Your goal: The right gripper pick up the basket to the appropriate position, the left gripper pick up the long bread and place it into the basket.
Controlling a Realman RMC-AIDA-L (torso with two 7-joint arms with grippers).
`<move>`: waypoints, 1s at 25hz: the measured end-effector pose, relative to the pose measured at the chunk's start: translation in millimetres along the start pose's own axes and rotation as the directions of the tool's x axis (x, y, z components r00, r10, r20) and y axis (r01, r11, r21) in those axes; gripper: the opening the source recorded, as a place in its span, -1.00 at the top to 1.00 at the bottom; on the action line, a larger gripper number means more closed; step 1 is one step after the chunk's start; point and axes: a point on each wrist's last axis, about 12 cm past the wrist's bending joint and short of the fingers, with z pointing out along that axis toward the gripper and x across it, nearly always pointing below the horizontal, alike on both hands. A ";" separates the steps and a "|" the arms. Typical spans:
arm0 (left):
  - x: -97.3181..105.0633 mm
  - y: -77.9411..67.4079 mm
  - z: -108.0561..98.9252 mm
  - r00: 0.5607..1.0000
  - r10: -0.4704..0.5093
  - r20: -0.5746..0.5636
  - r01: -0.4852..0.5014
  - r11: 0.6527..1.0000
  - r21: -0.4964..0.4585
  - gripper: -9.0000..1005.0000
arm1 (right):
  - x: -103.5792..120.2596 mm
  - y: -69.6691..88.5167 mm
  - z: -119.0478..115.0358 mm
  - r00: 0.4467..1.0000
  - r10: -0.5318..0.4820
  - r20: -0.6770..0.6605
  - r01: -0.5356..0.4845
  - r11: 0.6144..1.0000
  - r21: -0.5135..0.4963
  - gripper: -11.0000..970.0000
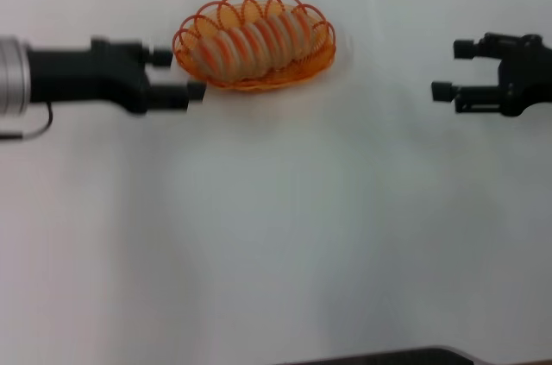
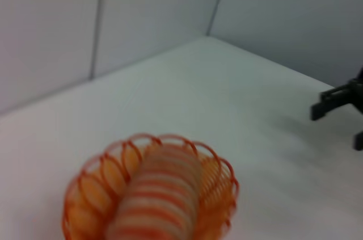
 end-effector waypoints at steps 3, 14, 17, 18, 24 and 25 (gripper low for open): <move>24.3 -1.5 -2.4 0.999 -0.043 -0.016 0.044 0.998 0.037 -0.51 | 4.9 2.9 10.9 0.999 -0.025 -0.044 0.024 1.000 -0.003 -0.75; 68.8 -10.5 -2.8 0.994 -0.111 0.006 0.109 0.987 0.114 -0.51 | 13.1 5.8 25.2 0.995 -0.046 -0.086 0.049 0.998 0.029 -0.75; 71.5 -11.0 -3.0 0.994 -0.110 0.008 0.109 0.987 0.117 -0.51 | 14.2 7.4 26.6 0.995 -0.051 -0.083 0.054 0.998 0.028 -0.75; 72.2 -11.0 -3.4 0.994 -0.111 0.007 0.110 0.987 0.117 -0.51 | 15.0 8.0 26.7 0.995 -0.051 -0.083 0.054 0.998 0.028 -0.75; 75.9 -10.3 -8.9 0.994 -0.113 0.006 0.111 0.987 0.115 -0.51 | 19.5 10.6 26.6 0.995 -0.060 -0.085 0.062 0.998 0.026 -0.75; 76.4 -10.7 -9.0 0.994 -0.111 0.005 0.110 0.987 0.118 -0.51 | 19.7 10.7 26.8 0.995 -0.060 -0.085 0.063 0.998 0.027 -0.75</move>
